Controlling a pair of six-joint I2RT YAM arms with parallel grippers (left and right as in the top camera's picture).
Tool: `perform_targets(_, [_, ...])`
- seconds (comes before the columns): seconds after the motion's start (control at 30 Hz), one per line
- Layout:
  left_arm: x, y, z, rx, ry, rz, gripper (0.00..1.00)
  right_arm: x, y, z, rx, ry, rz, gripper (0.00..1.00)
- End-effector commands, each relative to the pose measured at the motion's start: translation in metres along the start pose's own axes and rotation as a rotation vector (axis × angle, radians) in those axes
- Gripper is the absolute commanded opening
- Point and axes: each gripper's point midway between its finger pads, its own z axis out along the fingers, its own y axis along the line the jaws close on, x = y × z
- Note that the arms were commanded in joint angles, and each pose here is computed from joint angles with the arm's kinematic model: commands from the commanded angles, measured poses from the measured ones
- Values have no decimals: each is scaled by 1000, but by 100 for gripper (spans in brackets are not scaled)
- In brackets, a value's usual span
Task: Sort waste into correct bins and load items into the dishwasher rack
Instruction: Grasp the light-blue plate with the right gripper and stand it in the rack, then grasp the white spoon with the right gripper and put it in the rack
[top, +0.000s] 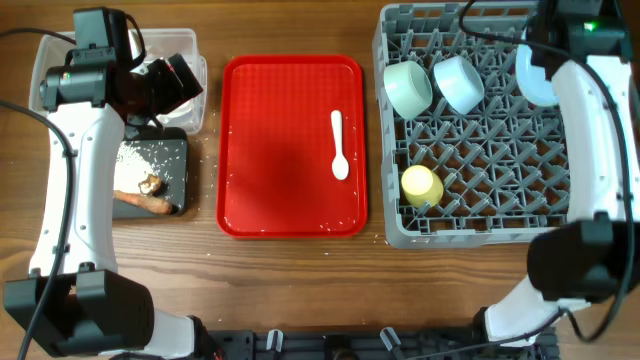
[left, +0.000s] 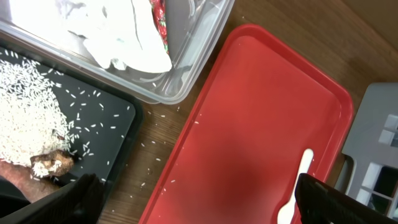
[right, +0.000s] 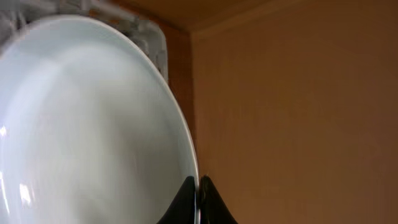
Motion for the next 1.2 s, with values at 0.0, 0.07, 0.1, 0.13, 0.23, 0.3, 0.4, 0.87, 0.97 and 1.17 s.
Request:
perform_targets(0.0, [-4, 1, -2, -3, -14, 0, 100, -7, 10, 28, 16, 15, -156, 4])
perform_targets(0.07, [-4, 1, -2, -2, -14, 0, 100, -14, 35, 39, -59, -20, -197, 4])
perform_targets(0.1, [-4, 1, -2, -2, -14, 0, 100, -14, 46, 46, -79, -13, -209, 4])
perform_targets(0.13, [-4, 1, -2, -2, -14, 0, 100, -13, 54, 51, -90, -2, -222, 4])
perform_targets(0.23, [-4, 1, -2, -3, -14, 0, 100, -20, 72, 51, -147, -36, -197, 4])
perform_targets(0.3, [-4, 1, -2, -3, -14, 0, 100, -26, 79, 48, -181, -66, -195, 26])
perform_targets(0.4, [-4, 1, -2, -3, -14, 0, 100, -29, 75, 45, -181, -63, 0, 100])
perform_targets(0.87, [-4, 1, -2, -2, -14, 0, 100, -83, 280, -254, -1205, -186, 224, 86])
perform_targets(0.97, [-4, 1, -2, -2, -14, 0, 100, -55, 349, -258, -1203, -44, 86, 44])
perform_targets(1.17, [-4, 1, -2, -2, -14, 0, 100, -1, 423, -208, -1070, 308, 66, 59])
